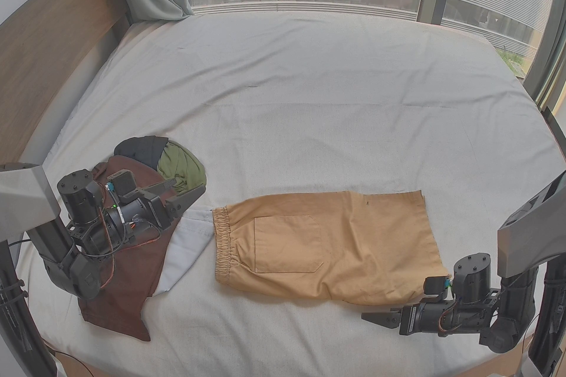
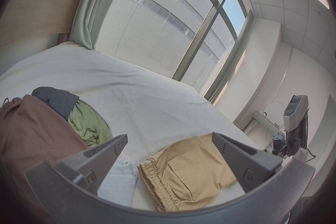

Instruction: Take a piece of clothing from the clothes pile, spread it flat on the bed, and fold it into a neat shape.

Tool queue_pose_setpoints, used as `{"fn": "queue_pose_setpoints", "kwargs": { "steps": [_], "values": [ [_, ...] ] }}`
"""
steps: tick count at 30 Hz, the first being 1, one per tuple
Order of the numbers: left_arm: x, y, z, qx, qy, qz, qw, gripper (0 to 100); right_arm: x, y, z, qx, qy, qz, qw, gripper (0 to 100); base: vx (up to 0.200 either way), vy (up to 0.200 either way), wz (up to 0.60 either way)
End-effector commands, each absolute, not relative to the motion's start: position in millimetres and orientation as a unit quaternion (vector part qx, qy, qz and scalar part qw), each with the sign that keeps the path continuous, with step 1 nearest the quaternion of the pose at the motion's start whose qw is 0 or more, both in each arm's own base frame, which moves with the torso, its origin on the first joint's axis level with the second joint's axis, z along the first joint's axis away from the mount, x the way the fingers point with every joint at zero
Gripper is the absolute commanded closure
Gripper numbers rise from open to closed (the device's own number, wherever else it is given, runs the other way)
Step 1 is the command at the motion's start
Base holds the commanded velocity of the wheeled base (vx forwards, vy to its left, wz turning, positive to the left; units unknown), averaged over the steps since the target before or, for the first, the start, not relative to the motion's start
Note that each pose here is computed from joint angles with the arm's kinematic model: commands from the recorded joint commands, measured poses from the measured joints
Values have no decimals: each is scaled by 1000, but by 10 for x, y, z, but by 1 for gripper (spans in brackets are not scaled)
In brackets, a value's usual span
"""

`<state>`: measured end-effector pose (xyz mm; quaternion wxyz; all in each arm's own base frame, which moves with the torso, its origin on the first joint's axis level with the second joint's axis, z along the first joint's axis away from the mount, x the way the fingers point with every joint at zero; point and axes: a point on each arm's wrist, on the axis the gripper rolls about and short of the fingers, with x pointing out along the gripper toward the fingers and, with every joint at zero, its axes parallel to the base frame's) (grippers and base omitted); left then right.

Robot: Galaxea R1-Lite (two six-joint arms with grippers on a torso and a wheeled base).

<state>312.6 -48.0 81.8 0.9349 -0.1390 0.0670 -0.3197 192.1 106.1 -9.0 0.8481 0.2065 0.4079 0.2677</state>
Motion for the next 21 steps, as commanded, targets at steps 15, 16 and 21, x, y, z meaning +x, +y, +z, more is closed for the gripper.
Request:
{"fn": "queue_pose_setpoints", "kwargs": {
  "steps": [15, 16, 21],
  "values": [
    [3101, -501, 792, -138, 74, -322, 934, 0, 1859, 1079, 643, 229, 258, 349, 871, 0, 0, 0, 0],
    [3099, -510, 792, -138, 74, -324, 933, 0, 1859, 1075, 661, 230, 254, 350, 872, 0, 0, 0, 0],
    [3057, -572, 764, -139, 84, -333, 929, 0, 1877, 1070, 841, 241, 211, 361, 876, 0, 0, 0, 0]
  ]
}}
